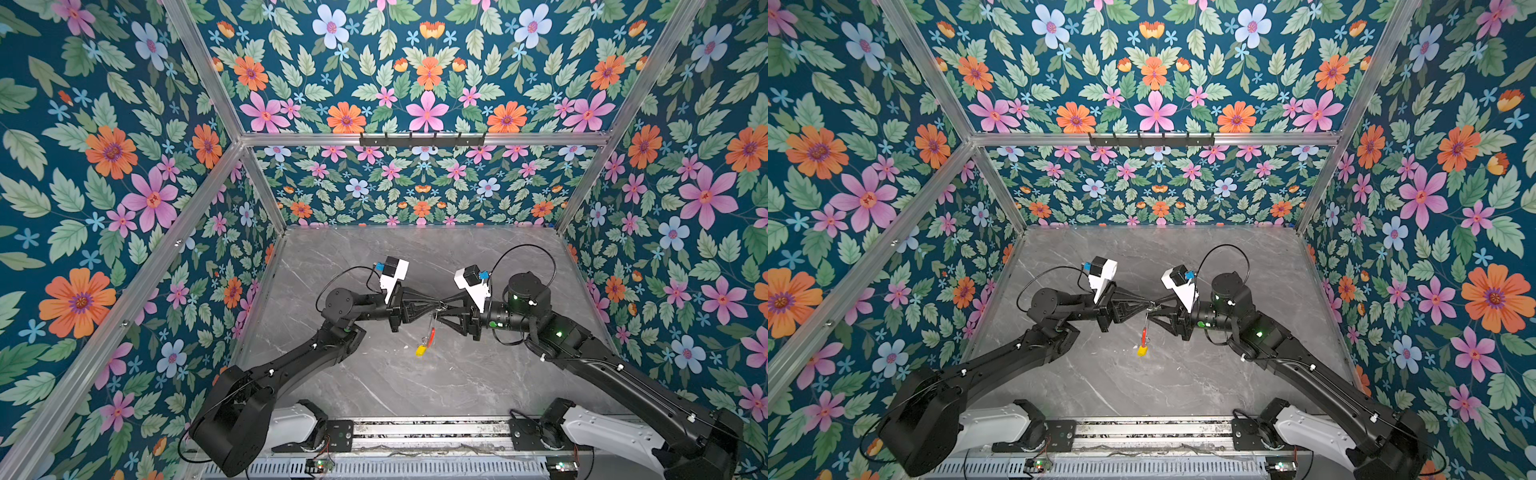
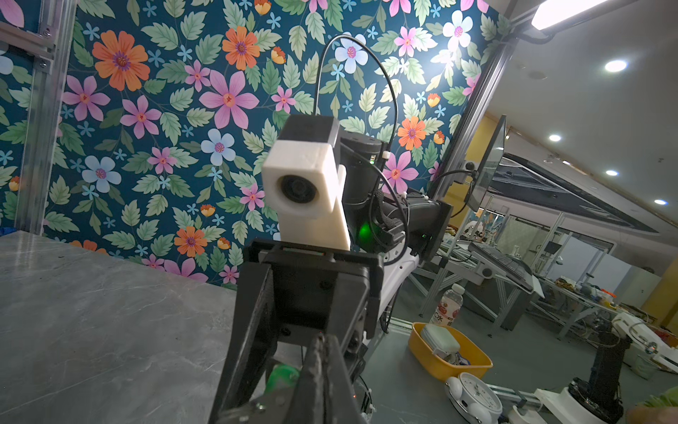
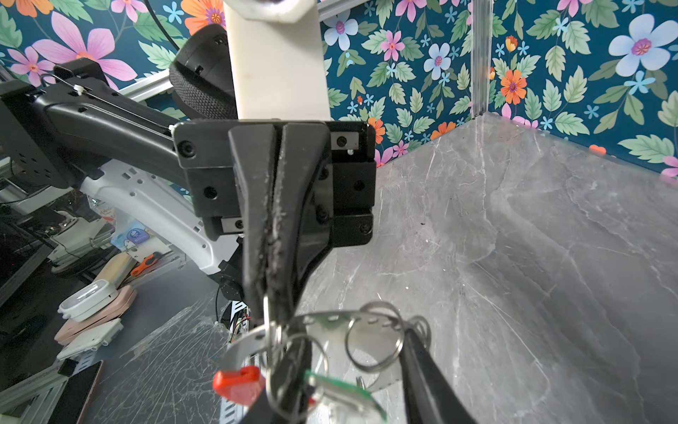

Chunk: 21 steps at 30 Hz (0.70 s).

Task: Remove the keys from the keyring

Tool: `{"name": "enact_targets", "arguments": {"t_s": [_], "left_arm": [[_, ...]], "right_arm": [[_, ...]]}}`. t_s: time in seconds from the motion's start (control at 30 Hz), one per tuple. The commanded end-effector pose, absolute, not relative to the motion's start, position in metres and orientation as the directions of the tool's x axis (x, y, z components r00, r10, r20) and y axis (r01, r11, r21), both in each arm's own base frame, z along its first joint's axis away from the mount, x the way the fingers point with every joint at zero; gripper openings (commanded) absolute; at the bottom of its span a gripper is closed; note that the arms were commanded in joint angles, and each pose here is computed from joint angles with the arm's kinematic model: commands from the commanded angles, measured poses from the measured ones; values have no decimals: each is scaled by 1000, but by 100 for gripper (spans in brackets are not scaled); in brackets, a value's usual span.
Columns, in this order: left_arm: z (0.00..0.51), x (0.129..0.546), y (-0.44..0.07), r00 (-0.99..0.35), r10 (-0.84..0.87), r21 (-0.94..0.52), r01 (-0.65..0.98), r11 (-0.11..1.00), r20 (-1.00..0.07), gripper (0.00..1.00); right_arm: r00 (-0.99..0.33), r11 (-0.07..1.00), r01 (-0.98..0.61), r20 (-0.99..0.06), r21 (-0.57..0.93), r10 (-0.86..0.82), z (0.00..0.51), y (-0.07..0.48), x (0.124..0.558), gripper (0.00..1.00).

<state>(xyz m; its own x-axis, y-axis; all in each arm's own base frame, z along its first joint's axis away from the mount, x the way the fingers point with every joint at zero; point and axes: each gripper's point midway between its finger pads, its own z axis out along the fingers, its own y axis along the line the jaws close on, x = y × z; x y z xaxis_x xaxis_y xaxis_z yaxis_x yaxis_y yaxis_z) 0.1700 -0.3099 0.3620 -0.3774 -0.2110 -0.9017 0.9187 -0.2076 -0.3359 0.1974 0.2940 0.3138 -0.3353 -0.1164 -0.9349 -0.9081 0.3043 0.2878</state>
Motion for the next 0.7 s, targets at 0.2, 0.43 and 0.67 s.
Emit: {"name": "enact_targets", "arguments": {"t_s": [0.2, 0.43, 0.67], "left_arm": [[373, 169, -305, -331, -264, -286, 938, -197, -906, 0], [378, 168, -303, -320, -285, -271, 942, -196, -904, 0], [379, 167, -303, -315, -288, -264, 943, -202, -905, 0]], "right_arm": [[-325, 315, -909, -937, 272, -130, 312, 295, 199, 30], [-333, 275, -919, -930, 283, -156, 307, 301, 192, 22], [-341, 253, -922, -923, 292, -179, 301, 305, 188, 18]]}}
